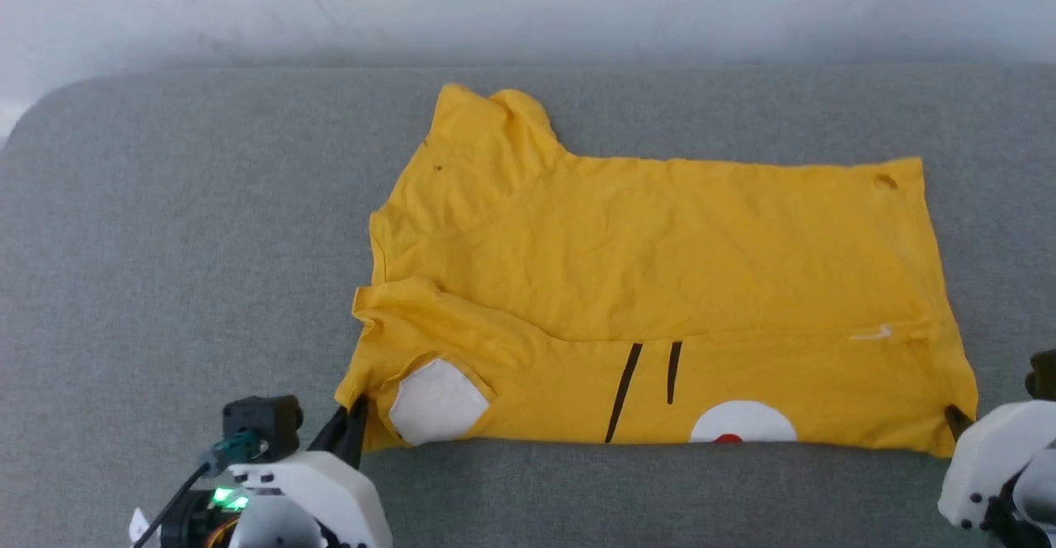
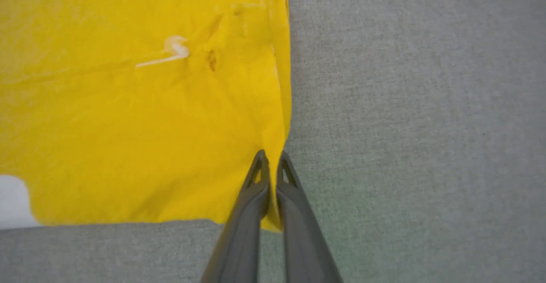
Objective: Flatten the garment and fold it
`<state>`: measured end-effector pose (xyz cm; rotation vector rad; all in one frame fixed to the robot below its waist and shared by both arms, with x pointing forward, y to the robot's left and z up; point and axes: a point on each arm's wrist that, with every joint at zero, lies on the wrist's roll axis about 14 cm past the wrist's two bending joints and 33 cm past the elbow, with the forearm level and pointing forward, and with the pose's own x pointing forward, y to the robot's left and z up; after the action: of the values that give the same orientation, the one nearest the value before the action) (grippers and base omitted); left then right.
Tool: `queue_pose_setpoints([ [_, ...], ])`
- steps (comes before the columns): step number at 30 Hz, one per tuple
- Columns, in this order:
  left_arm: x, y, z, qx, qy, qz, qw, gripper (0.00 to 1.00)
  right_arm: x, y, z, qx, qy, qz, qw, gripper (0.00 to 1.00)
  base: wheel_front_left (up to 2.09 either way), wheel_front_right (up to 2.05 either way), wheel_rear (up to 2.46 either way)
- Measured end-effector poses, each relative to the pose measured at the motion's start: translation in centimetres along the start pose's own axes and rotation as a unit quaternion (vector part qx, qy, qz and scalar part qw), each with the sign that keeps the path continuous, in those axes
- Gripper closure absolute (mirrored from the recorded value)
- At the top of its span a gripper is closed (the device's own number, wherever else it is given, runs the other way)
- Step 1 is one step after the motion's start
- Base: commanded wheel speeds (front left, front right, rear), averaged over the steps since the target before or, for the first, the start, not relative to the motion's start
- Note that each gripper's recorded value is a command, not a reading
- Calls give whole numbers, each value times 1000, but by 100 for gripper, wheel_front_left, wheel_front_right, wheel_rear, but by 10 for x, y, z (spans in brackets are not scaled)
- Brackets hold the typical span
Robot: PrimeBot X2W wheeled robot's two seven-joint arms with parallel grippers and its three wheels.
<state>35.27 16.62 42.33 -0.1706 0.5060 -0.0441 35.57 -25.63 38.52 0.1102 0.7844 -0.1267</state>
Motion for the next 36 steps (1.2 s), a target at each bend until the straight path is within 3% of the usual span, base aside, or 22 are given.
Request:
queue_pose_setpoints([
  [8,-32,8,12,11,-20,8,1000,100,-42,-11,9,-1,-22,-7,1000,100,0,0,0],
  [14,-56,11,-25,11,52,8,999,100,-61,-19,-15,2,18,-17,1000,100,0,0,0],
  [27,-51,4,-87,-3,133,-15,991,100,-46,-31,-62,1,88,-23,996,100,0,0,0],
  [28,-49,4,-88,-3,131,-16,991,62,-44,-30,-63,4,86,-21,996,73,0,0,0],
  [29,-48,4,-88,-1,128,-17,992,0,-42,-29,-62,11,80,-18,997,0,0,0,0],
  [32,-42,3,-77,3,95,-22,995,0,-37,-24,-41,14,29,-7,999,0,0,0,0],
  [36,-29,2,-30,-4,-7,-26,1000,0,-38,-9,5,9,-70,23,997,0,0,0,0],
])
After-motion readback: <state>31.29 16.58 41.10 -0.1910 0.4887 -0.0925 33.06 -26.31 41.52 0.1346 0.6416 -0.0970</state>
